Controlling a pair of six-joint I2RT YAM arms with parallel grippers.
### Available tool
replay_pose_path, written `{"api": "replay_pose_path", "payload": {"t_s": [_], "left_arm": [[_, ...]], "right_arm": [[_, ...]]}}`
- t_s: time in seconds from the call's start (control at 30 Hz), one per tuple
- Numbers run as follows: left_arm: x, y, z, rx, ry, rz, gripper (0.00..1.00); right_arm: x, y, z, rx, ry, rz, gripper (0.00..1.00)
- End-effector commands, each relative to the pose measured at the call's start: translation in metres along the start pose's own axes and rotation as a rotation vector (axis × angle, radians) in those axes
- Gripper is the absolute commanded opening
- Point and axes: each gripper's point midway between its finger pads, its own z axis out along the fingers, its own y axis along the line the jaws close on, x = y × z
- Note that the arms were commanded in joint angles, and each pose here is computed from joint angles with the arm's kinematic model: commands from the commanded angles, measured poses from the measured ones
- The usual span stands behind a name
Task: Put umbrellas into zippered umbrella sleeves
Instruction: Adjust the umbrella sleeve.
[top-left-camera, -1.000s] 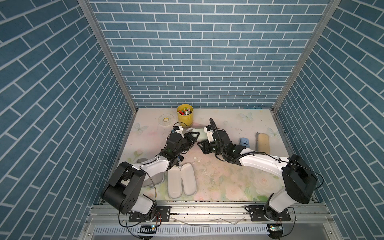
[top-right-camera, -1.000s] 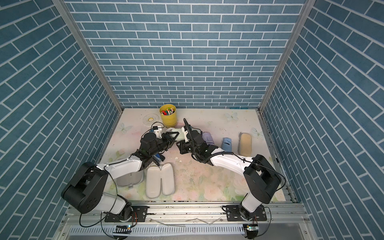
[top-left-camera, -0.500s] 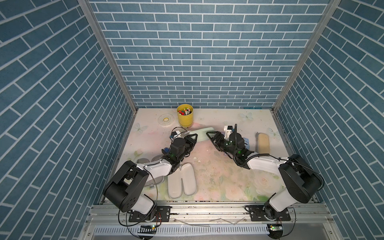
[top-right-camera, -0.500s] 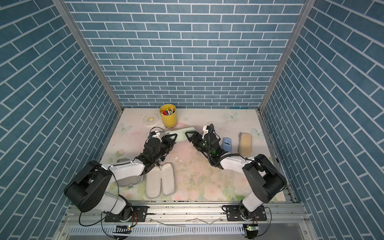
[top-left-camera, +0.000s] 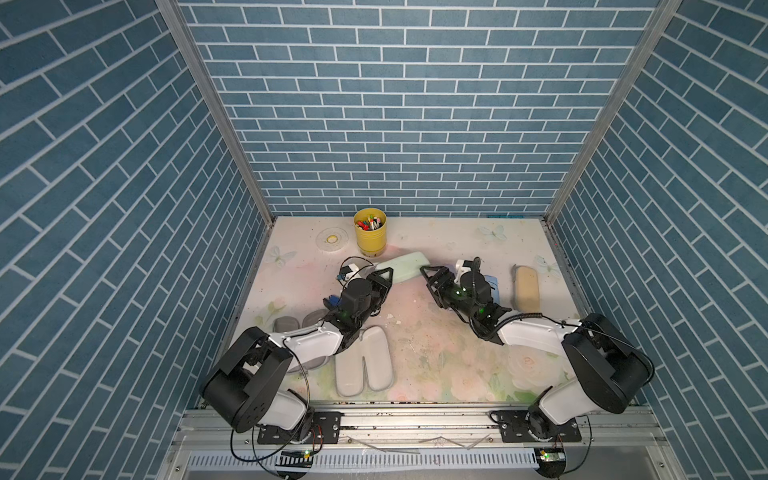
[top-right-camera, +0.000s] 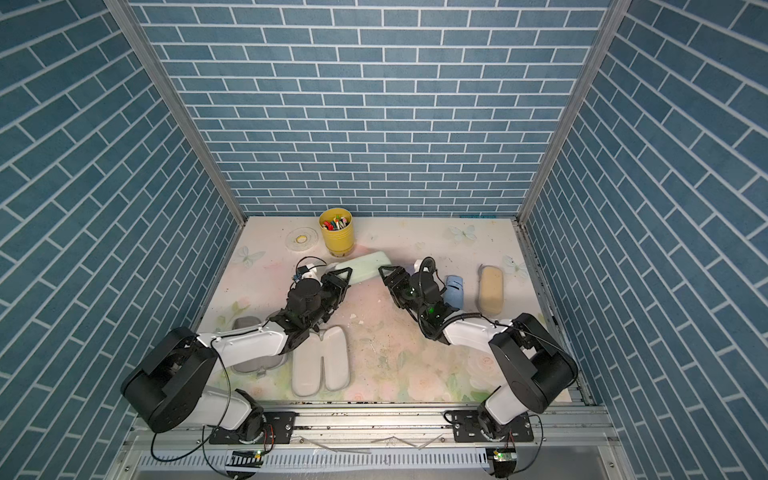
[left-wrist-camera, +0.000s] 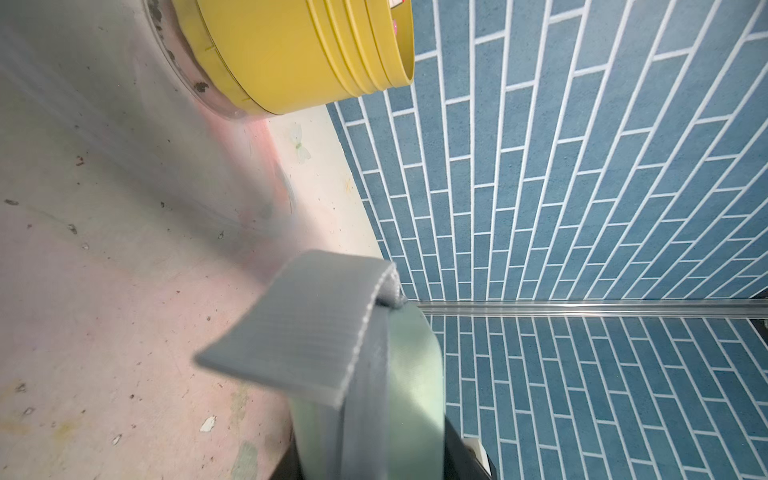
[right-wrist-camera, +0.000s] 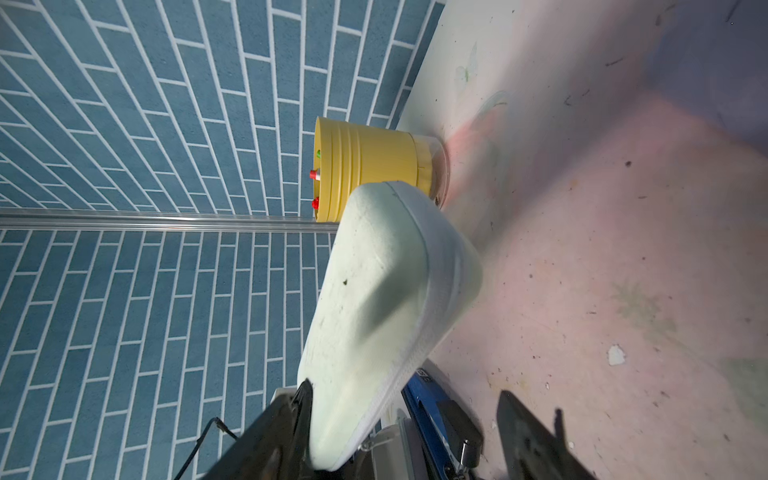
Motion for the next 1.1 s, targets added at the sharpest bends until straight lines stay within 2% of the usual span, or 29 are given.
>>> {"api": "replay_pose_path", "payload": {"t_s": [0.0,0.13,0.27,0.33,0.4,0.43,0.47,0.53,0.63,0.73,0.83,1.07], "left_arm": [[0.008,-0.047,0.002,0.148,0.022,-0.027,0.09],[0.026,-0.053,0.000,0.156,0.074,-0.030,0.11],[0.034,-0.049,-0.007,0.143,0.112,-0.027,0.19],[0.034,-0.041,-0.012,0.116,0.126,-0.010,0.33],[0.033,-0.034,-0.016,0.097,0.171,0.034,0.50],[0.030,-0.029,-0.017,0.079,0.202,0.058,0.59],[0.028,-0.026,-0.018,0.075,0.247,0.088,0.66],[0.017,-0.017,-0.022,0.051,0.346,0.151,0.73],[0.008,-0.015,-0.031,0.013,0.501,0.302,0.74],[0.021,-0.037,-0.040,0.064,0.645,0.440,0.76],[0.036,-0.059,-0.047,0.156,0.738,0.486,0.77],[0.070,-0.054,-0.052,0.194,0.877,0.532,0.77]], "right_arm": [[-0.007,0.005,0.008,-0.030,-0.042,0.032,0.77],[-0.010,0.024,0.029,-0.116,-0.040,0.018,0.74],[-0.014,0.040,0.033,-0.177,-0.053,-0.026,0.54],[-0.015,0.043,0.030,-0.174,-0.046,-0.066,0.37],[-0.019,0.041,0.025,-0.153,-0.043,-0.107,0.28],[-0.017,0.039,0.022,-0.146,-0.002,-0.132,0.25],[-0.018,0.037,0.019,-0.140,0.022,-0.154,0.24],[-0.018,0.032,0.012,-0.123,0.113,-0.212,0.22],[-0.008,0.031,-0.002,-0.096,0.278,-0.326,0.22],[0.006,0.034,-0.017,-0.064,0.442,-0.437,0.23],[0.013,0.038,-0.027,-0.062,0.546,-0.471,0.24],[0.021,0.062,-0.031,-0.160,0.643,-0.454,0.26]]}}
